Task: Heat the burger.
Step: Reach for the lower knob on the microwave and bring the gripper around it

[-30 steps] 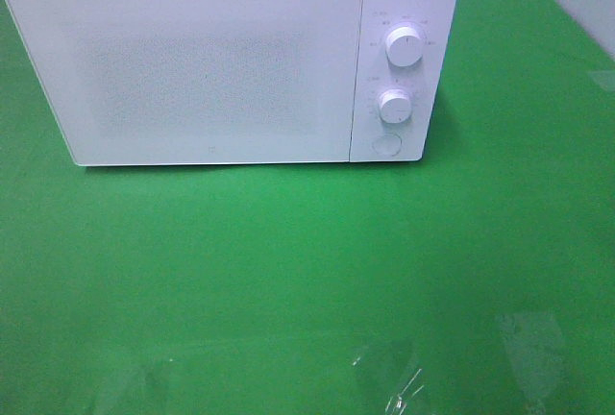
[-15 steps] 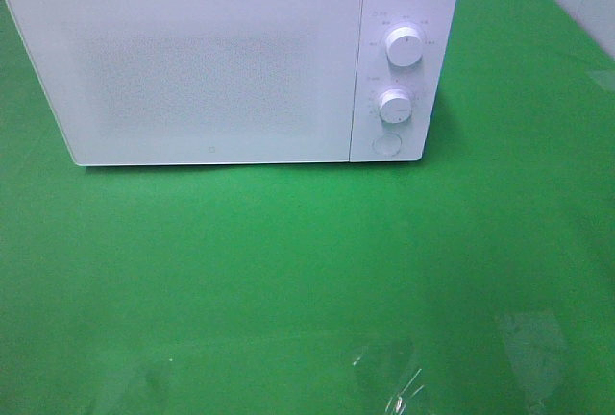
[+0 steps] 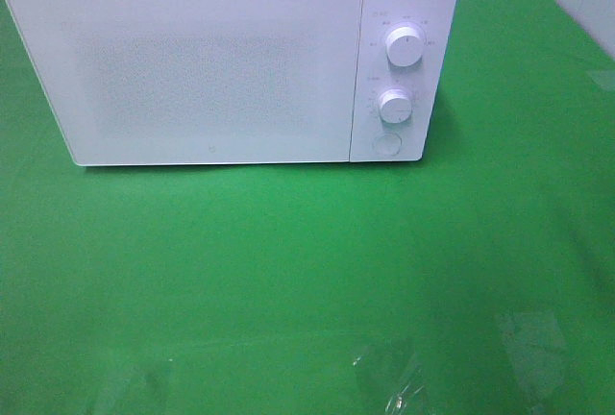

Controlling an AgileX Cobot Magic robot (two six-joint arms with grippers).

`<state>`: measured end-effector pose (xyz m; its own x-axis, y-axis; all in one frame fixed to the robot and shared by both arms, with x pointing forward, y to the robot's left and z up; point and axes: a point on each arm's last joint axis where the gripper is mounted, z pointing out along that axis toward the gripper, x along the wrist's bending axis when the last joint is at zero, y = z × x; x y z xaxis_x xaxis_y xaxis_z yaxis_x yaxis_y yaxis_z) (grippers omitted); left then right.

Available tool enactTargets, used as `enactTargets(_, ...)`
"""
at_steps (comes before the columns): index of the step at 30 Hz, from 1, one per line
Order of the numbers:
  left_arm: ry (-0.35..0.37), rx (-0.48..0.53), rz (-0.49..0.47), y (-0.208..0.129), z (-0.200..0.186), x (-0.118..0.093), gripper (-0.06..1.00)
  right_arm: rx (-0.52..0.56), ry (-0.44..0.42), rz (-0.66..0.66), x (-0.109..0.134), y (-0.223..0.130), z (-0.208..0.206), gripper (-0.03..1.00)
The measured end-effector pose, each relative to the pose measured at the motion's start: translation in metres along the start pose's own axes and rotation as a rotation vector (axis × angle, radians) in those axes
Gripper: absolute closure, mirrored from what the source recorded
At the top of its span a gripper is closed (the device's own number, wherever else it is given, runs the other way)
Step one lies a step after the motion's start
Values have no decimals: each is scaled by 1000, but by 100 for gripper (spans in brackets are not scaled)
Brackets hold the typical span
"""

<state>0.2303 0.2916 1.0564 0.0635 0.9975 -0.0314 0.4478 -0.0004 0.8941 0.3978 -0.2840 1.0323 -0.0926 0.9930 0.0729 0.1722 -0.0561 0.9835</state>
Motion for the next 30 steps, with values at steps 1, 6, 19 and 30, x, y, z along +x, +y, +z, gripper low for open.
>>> enactTargets(1,0,0,0,0,0,0,-2,0,0,0,0,0,0,21)
enactTargets(6,0,0,0,0,0,0,-2,-13,5,28,-1,-5,18,21)
enactTargets(19,0,0,0,0,0,0,-2,-52,-85,4,-11,-23,57,21)
enactTargets(30,0,0,0,0,0,0,-2,-111,-101,-123,19,-35,70,21)
